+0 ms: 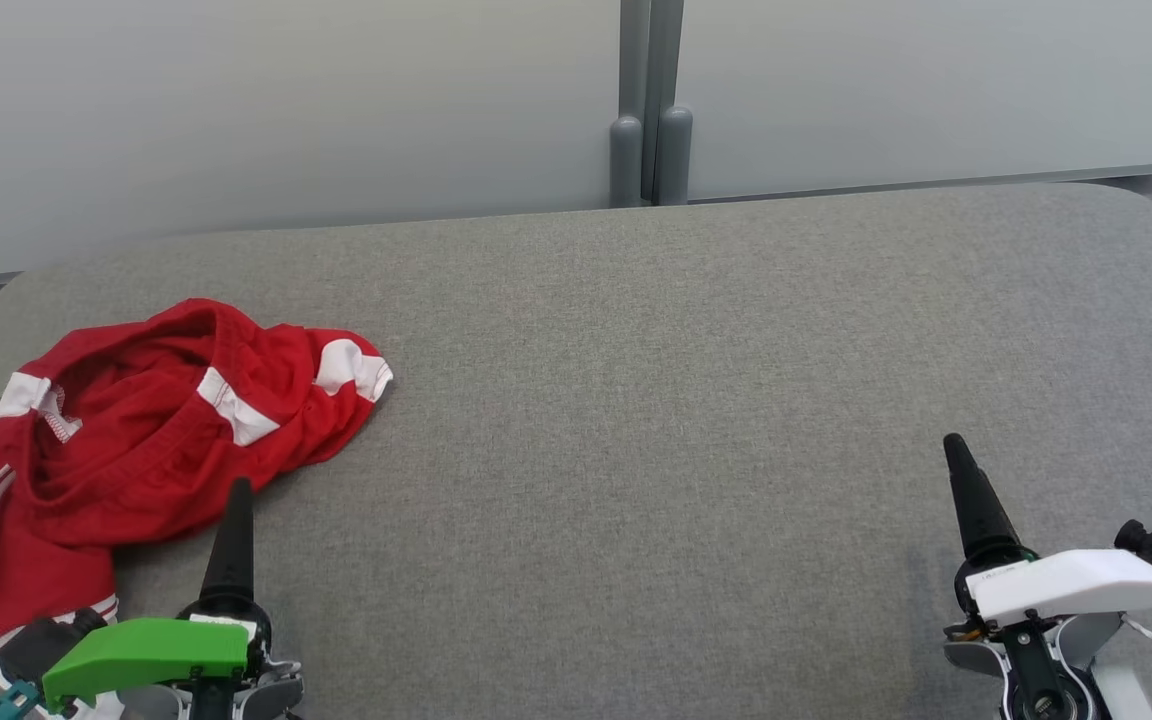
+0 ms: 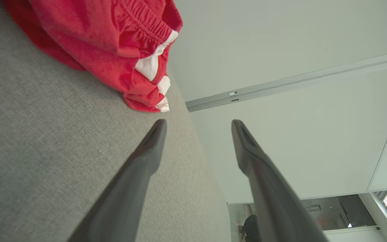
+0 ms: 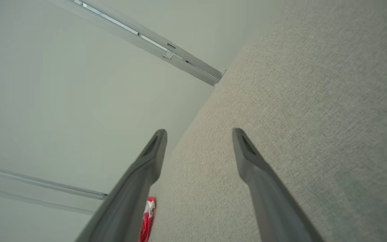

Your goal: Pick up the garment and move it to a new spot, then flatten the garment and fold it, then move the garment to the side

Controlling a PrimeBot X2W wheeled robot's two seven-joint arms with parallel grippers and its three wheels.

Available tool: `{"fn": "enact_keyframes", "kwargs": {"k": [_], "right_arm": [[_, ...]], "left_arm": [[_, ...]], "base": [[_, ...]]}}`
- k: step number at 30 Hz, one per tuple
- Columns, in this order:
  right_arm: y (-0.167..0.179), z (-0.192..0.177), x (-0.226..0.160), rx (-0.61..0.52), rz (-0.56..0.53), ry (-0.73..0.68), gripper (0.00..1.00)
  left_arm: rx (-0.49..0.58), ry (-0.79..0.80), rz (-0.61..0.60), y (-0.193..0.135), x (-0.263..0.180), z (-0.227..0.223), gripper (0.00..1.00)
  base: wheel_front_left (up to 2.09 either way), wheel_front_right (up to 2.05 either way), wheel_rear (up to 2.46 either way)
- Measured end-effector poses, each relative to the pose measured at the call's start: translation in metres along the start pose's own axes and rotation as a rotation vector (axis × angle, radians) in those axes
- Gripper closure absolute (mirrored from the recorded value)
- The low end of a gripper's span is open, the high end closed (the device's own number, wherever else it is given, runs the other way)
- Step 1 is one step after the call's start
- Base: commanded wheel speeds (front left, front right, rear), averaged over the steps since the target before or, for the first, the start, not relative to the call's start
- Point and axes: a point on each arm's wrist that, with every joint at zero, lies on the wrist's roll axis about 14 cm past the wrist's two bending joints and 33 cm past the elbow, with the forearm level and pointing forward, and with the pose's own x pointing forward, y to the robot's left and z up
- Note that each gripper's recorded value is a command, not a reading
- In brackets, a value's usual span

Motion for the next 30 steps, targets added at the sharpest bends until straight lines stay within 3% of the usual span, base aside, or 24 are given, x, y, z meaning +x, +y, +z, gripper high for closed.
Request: {"fn": "enact_keyframes", "kwargs": {"k": [9,21,30], "right_arm": [[0.005,0.003,-0.001,-0.231,0.02,-0.012,0.0],[0.013,0.005,-0.002,-0.461,0.052,-0.032,0.0],[0.016,0.002,-0.003,-0.596,0.072,-0.035,0.0]], "left_arm": [[0.211,-0.001,-0.001,0.001,-0.001,0.002,0.0],[0.578,0.005,0.005,0.006,-0.006,0.004,0.0],[0.741,-0.007,-0.008,0.005,-0.011,0.005,0.0]], "base": [[0.0,0.0,0.0],[0.0,0.0,0.0],[0.0,0.0,0.0]]}}
